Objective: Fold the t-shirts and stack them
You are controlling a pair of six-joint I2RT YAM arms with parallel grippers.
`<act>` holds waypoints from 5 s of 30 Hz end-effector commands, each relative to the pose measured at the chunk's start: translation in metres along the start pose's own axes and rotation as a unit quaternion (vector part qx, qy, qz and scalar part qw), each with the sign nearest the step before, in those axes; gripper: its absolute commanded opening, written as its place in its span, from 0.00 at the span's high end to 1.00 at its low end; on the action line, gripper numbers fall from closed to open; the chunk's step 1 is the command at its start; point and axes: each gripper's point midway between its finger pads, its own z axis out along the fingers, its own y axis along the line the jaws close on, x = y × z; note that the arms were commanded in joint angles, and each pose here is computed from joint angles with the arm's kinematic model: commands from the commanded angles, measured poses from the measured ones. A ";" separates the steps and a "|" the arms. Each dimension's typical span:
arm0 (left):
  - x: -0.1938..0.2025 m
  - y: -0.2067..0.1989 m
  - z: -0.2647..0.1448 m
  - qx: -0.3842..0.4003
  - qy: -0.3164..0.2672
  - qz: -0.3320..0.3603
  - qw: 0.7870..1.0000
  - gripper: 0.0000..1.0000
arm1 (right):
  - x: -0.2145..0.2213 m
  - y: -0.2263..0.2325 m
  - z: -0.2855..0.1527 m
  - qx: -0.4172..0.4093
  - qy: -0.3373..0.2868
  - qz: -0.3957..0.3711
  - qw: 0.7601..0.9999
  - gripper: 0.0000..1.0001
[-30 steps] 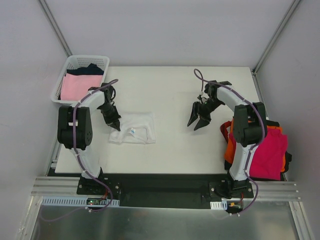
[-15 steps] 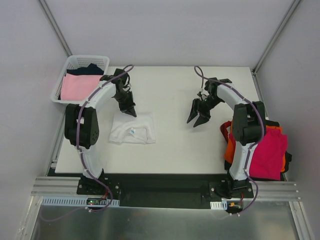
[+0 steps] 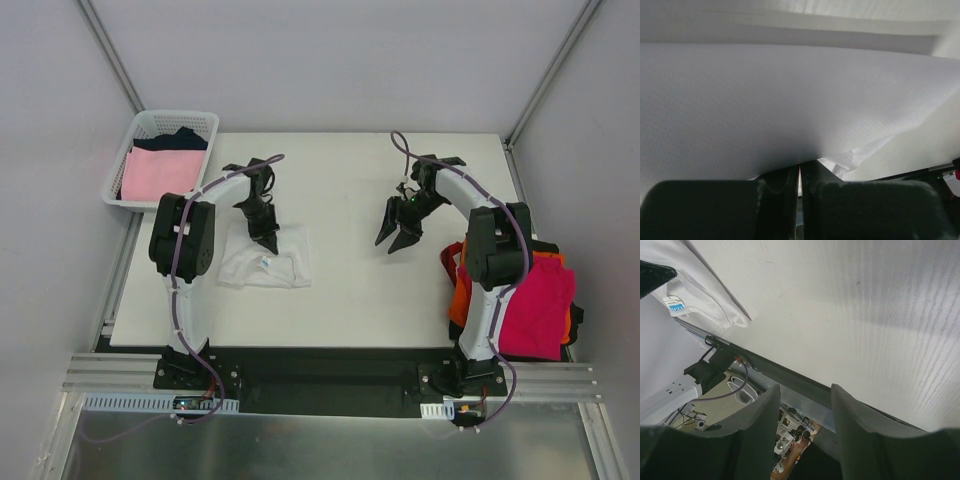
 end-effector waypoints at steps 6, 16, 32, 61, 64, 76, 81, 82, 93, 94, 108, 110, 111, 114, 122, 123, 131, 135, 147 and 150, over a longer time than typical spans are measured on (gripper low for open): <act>0.009 0.045 0.001 -0.045 0.009 -0.035 0.998 1.00 | -0.001 0.004 -0.008 -0.010 -0.004 -0.004 1.000 0.52; 0.018 0.085 -0.013 -0.071 0.003 -0.068 0.995 1.00 | 0.000 0.003 -0.005 -0.013 -0.003 -0.002 1.000 0.52; 0.017 0.099 -0.020 -0.077 -0.001 -0.071 0.994 1.00 | -0.004 0.003 -0.002 -0.016 -0.003 0.000 1.000 0.52; -0.079 -0.033 -0.161 0.130 -0.138 -0.117 0.975 0.03 | -0.088 0.048 -0.024 -0.082 -0.047 0.033 0.995 0.68; -0.079 -0.045 -0.162 0.159 -0.119 -0.120 0.973 0.07 | -0.086 0.048 -0.030 -0.080 -0.048 0.030 0.995 0.69; -0.048 -0.045 -0.169 0.170 -0.092 -0.197 0.961 0.05 | -0.050 -0.010 -0.044 0.079 -0.069 0.022 0.994 0.71; -0.025 -0.033 -0.185 0.155 -0.132 -0.214 0.955 0.06 | -0.041 -0.021 -0.052 0.113 -0.088 0.021 0.989 0.70; -0.023 -0.032 -0.189 0.157 -0.142 -0.211 0.954 0.06 | -0.041 -0.022 -0.058 0.119 -0.100 0.019 0.988 0.69; -0.018 -0.038 -0.241 0.189 -0.247 -0.157 0.937 0.01 | -0.038 0.000 -0.079 0.072 -0.171 -0.024 0.982 0.76; -0.019 -0.038 -0.247 0.193 -0.262 -0.143 0.935 0.01 | -0.035 0.003 -0.079 0.059 -0.169 -0.022 0.984 0.76; 0.007 -0.025 -0.256 0.259 -0.286 -0.092 0.918 0.01 | -0.007 0.000 -0.139 0.207 -0.251 -0.105 0.940 0.22; 0.008 -0.024 -0.256 0.256 -0.287 -0.090 0.919 0.01 | 0.003 0.001 -0.158 0.257 -0.267 -0.135 0.919 0.04; 0.007 -0.023 -0.260 0.251 -0.296 -0.083 0.918 0.01 | 0.002 -0.006 -0.173 0.302 -0.286 -0.136 0.899 0.04; 0.008 -0.017 -0.272 0.219 -0.308 -0.071 0.923 0.01 | 0.007 -0.001 -0.206 0.365 -0.340 -0.155 0.853 0.04; 0.011 0.084 -0.293 -0.061 -0.389 -0.156 0.906 0.01 | 0.021 0.017 -0.286 0.444 -0.523 -0.124 0.717 0.04; 0.012 0.093 -0.292 -0.084 -0.393 -0.163 0.901 0.01 | 0.022 0.009 -0.287 0.453 -0.532 -0.109 0.707 0.04; 0.014 0.125 -0.311 -0.182 -0.438 -0.163 0.865 0.10 | 0.004 0.013 -0.241 0.444 -0.453 -0.082 0.769 0.04; 0.010 0.123 -0.337 -0.246 -0.480 -0.135 0.831 0.13 | -0.001 0.042 -0.271 0.484 -0.515 -0.136 0.695 0.04; -0.018 0.087 -0.411 -0.210 -0.605 -0.139 0.756 0.10 | -0.021 0.046 -0.253 0.511 -0.523 -0.157 0.664 0.04; -0.018 0.061 -0.456 -0.197 -0.657 -0.118 0.718 0.06 | -0.023 0.047 -0.255 0.527 -0.514 -0.161 0.657 0.04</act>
